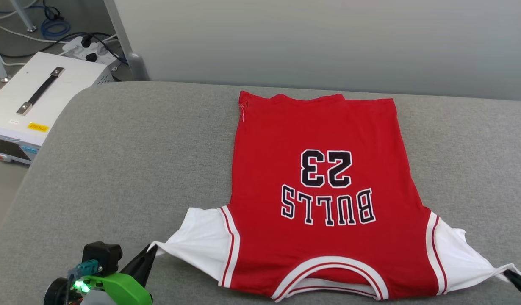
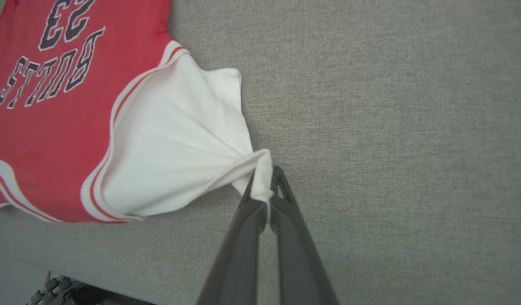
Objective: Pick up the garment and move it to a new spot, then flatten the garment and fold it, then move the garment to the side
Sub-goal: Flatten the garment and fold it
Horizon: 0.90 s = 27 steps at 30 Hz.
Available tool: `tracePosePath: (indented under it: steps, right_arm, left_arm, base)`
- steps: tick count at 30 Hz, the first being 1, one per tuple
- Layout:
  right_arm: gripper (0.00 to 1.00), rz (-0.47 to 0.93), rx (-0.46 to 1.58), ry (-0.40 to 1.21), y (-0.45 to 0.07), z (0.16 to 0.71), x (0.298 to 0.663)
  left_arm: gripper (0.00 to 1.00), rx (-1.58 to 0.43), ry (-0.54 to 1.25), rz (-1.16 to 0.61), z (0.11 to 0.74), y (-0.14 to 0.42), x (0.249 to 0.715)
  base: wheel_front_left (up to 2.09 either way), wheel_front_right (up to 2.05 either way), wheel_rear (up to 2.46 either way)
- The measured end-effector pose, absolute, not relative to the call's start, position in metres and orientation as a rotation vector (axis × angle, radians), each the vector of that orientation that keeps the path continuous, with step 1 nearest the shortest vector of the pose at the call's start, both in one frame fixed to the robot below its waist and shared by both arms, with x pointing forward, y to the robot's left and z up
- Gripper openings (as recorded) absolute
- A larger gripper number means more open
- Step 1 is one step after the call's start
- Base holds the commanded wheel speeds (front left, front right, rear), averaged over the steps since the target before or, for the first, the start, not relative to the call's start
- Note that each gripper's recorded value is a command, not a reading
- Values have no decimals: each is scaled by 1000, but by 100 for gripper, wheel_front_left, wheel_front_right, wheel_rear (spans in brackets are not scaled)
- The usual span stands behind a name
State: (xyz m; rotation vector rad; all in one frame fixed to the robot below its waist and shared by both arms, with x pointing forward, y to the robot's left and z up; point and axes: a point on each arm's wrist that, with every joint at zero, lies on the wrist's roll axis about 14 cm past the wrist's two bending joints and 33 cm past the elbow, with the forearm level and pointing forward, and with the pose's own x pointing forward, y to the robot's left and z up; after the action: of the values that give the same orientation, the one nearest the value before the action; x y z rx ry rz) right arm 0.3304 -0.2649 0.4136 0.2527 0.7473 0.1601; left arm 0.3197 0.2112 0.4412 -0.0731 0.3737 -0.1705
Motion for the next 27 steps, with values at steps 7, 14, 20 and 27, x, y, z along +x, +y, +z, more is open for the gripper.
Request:
tracePosePath:
  steps: [7,14,20,27]
  right_arm:
    - [100,161,275,744,-262,426,349]
    - [100,239,254,681,-242,470,398]
    - [100,292,158,710,-224,494,450]
    - [100,297,79,790,-201,500,525]
  left_arm:
    - [0,-133,372,-212,449,189,332]
    - [0,-154,483,-287,443,168,334]
    - [0,-158,481,-328,461,157,347]
    - [0,-162,521,-357,462,146,354]
  base:
    - [0,0,0]
    - [0,0,0]
    - [0,0,0]
    - [0,0,0]
